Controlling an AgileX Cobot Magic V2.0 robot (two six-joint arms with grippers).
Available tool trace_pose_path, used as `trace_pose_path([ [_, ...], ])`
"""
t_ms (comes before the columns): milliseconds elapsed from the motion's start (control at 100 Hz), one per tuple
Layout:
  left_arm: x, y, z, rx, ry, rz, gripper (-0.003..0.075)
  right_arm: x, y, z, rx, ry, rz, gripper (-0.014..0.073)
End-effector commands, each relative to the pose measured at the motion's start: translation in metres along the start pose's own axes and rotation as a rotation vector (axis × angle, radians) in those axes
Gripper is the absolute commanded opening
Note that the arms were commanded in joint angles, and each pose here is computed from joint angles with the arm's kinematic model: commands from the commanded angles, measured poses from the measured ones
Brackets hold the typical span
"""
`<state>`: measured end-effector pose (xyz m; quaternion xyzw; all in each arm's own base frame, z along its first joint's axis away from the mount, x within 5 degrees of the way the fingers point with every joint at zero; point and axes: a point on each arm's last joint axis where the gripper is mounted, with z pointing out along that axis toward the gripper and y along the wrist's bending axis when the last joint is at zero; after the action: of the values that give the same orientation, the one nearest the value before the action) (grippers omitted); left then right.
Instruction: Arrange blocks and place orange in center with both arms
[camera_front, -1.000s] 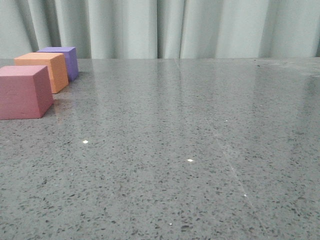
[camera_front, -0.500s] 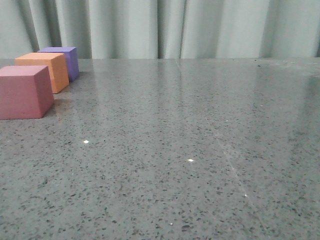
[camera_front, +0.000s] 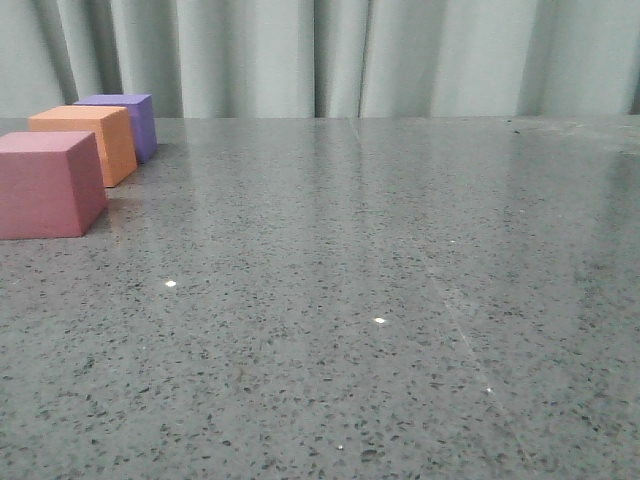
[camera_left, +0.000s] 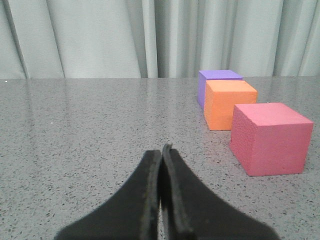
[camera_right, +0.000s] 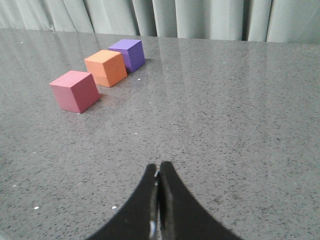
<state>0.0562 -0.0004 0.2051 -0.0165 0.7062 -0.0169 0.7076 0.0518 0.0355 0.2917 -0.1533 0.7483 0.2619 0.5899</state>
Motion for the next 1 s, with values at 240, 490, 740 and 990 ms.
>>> trace_pose_path([
  [240,-0.001,0.0,-0.002,0.001,-0.086,-0.009,-0.0019,0.016,-0.024,0.011,0.269,-0.131,0.012,-0.0122],
  [490,-0.001,0.0,-0.002,0.001,-0.086,-0.009,-0.0019,0.055,-0.047,0.016,0.428,-0.312,-0.001,-0.0122],
  [740,-0.001,0.0,-0.002,0.001,-0.086,-0.009,-0.0019,0.078,-0.048,0.004,0.488,-0.316,-0.013,-0.0122],
  [990,-0.001,0.0,-0.002,0.001,-0.083,-0.009,-0.0019,0.084,-0.048,-0.001,0.514,-0.285,-0.008,-0.0122],
])
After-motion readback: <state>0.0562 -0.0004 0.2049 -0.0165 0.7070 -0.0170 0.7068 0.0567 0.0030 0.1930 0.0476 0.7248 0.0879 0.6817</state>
